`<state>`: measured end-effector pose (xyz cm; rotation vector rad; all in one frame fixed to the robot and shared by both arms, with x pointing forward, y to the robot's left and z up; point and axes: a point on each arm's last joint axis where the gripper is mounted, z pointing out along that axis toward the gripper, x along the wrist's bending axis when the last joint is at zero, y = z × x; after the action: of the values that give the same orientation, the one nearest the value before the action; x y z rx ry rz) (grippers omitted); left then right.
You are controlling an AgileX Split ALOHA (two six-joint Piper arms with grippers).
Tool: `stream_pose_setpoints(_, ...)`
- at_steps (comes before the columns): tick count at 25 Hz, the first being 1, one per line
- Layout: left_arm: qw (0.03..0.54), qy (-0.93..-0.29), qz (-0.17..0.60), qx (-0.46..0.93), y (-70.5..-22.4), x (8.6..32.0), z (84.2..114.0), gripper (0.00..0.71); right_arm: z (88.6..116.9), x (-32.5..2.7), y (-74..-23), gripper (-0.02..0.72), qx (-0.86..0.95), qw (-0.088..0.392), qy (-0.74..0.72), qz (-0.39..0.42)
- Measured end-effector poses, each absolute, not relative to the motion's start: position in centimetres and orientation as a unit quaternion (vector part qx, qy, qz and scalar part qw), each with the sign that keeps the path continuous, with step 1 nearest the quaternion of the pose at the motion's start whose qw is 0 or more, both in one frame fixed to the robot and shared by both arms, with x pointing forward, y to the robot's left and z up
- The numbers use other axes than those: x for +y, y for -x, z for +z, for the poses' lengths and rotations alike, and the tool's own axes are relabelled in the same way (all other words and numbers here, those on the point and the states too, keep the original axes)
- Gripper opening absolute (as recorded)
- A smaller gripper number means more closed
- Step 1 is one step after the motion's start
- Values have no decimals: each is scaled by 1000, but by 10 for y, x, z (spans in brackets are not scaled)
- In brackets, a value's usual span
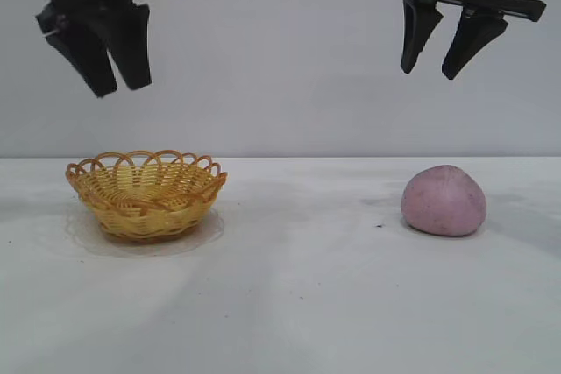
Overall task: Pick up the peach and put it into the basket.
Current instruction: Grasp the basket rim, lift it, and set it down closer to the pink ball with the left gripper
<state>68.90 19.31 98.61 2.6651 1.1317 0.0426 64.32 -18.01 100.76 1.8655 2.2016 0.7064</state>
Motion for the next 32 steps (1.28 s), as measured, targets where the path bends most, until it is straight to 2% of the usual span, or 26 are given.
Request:
stream_pose_setpoints(9, 110, -924, 4, 366, -707, 190, 955, 435, 1007, -180, -643, 331, 739, 84, -626, 235)
stream_pose_setpoints(16, 109, -933, 3, 344, -707, 186, 952, 435, 1007, -180, -643, 331, 739, 84, -625, 235)
stream_pose_setpoints(24, 94, -934, -23, 345, -709, 185, 922, 435, 1007, -180, -643, 331, 740, 85, -625, 234)
stream_pose_setpoints(27, 89, -935, -24, 342, -709, 184, 919, 295, 1007, -180, -643, 331, 740, 85, -625, 234)
stream_pose_setpoints(29, 84, -938, -21, 336, -708, 180, 919, 129, 1007, -180, -643, 331, 740, 85, -625, 234)
stream_pose_setpoints(31, 80, -941, -20, 329, -707, 176, 919, 59, 1007, -180, -643, 331, 740, 85, -625, 234)
stream_pose_setpoints(32, 79, -941, -19, 327, -707, 175, 920, 70, 1007, -180, -643, 331, 740, 85, -625, 234)
